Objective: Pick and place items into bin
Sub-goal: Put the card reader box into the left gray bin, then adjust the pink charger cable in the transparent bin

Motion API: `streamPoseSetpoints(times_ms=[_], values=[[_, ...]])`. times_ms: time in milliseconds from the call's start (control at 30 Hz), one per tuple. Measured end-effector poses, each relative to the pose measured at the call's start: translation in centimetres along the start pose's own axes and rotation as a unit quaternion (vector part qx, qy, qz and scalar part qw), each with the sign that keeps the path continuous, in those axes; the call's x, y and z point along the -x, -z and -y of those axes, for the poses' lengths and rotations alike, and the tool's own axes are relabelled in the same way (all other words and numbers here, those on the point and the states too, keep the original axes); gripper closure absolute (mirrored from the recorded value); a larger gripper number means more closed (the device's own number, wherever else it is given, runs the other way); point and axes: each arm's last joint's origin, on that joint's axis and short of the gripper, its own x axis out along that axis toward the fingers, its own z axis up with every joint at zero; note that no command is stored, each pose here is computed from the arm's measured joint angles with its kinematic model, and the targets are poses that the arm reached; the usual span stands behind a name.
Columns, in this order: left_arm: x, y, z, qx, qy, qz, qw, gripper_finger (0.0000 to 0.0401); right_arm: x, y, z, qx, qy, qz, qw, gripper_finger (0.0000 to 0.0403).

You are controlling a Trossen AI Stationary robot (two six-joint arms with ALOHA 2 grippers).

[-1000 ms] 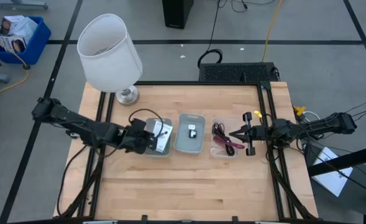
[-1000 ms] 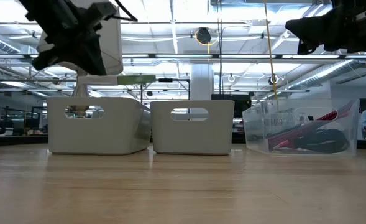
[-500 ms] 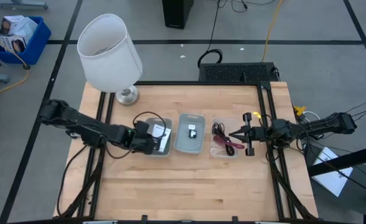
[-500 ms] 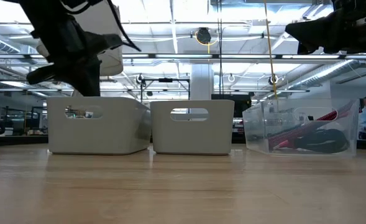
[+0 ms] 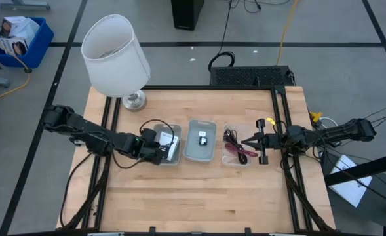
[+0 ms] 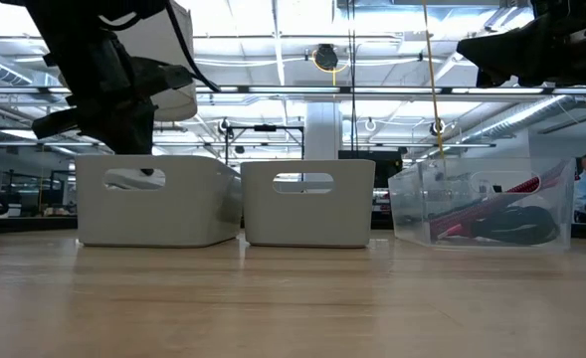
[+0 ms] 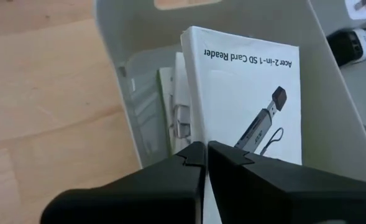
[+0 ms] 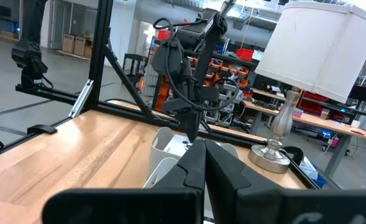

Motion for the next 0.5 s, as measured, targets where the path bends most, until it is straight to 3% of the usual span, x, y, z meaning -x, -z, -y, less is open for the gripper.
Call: streamPoseSetpoints(times_ms=[200, 500], values=[[0.09, 0.25, 0.12, -0.013, 0.006, -0.004, 1.0, 0.038, 0.0, 0.07, -0.02, -0.001, -0.001, -0.004, 1.0, 0.0403], [0.32, 0.72, 0.16, -0.028, 0.011, -0.008, 1.0, 0.0291, 0.0, 0.07, -0.02, -0.002, -0.001, -0.003, 1.0, 0.0403]])
